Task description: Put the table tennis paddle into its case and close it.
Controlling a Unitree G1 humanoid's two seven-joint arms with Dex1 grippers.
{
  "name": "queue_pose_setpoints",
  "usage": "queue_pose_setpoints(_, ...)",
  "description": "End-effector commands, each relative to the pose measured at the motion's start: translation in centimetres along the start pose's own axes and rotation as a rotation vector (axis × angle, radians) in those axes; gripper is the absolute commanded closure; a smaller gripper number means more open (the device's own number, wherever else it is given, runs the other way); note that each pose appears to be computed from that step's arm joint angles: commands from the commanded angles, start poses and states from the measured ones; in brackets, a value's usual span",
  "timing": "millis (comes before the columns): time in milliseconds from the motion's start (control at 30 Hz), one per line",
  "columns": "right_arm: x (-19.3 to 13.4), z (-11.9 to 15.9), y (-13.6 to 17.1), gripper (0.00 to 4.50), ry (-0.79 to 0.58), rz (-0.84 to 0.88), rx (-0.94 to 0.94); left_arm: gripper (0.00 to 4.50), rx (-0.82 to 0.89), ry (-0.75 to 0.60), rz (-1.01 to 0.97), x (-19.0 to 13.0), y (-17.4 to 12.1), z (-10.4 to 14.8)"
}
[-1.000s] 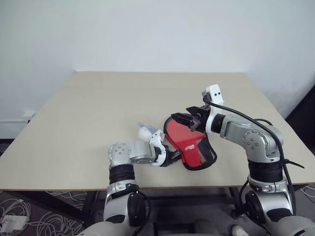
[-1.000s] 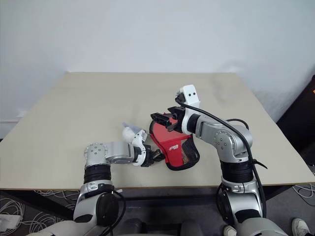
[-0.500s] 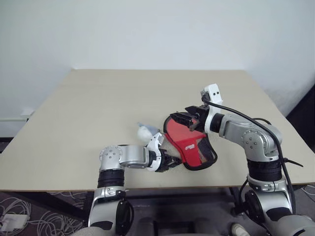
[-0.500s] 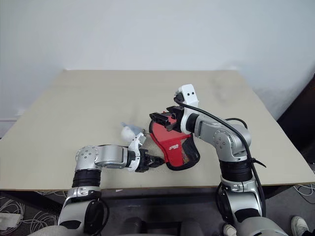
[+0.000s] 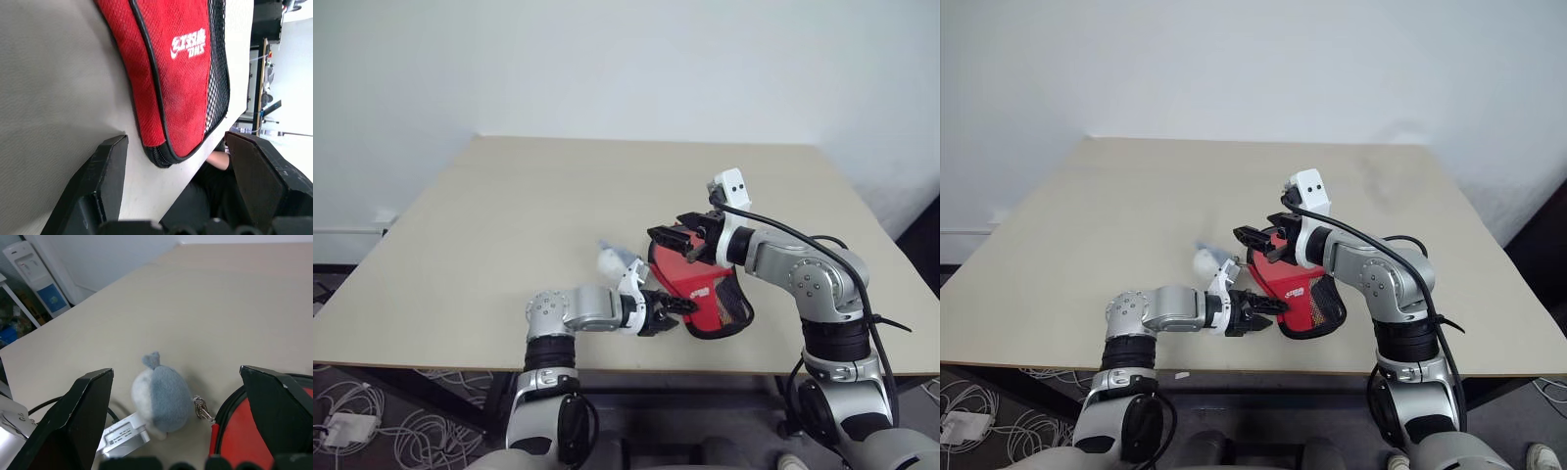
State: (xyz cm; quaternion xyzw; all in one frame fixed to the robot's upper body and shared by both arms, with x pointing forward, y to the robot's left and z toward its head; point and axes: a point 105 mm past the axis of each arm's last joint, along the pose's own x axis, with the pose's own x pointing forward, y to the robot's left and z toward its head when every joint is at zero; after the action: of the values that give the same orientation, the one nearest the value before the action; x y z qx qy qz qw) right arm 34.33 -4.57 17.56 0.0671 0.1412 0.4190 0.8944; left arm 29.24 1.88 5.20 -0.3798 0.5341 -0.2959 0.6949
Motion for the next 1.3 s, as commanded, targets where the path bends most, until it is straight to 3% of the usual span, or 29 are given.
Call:
queue_pose_setpoints(33,-0.1,1.7,0.7,0.0,-0.059,0.018,-0.038,1.08,-0.101,-0.062,0.094,0.9,1.6,0.8)
queue_pose_setpoints(267,0.2,1.6,1.3,0.0,-0.062,0.036,-0.031,1.08,-0.161,-0.074,0.068,2.3,0.3,0.7)
queue_pose_setpoints(667,0.4,1.4,1.7,0.0,-0.063,0.042,-0.024,1.08,-0.198,-0.088,0.121,2.9,0.4,1.4)
queue_pose_setpoints(967,0.4,1.5,1.9,0.0,-0.066,0.047,-0.026,1.08,-0.174,-0.047,0.163,3.6,1.2,0.6)
queue_pose_setpoints(1067,0.5,1.6,2.0,0.0,-0.065,0.052,-0.03,2.02,-0.16,-0.033,0.194,3.7,1.9,0.3)
queue_pose_setpoints(1267,0.4,1.8,2.0,0.0,-0.062,0.06,-0.041,4.31,-0.138,-0.008,0.209,3.7,2.9,-0.2)
queue_pose_setpoints(1300,0.4,1.8,1.9,0.0,-0.061,0.061,-0.042,4.49,-0.133,-0.005,0.208,3.7,3.0,-0.2)
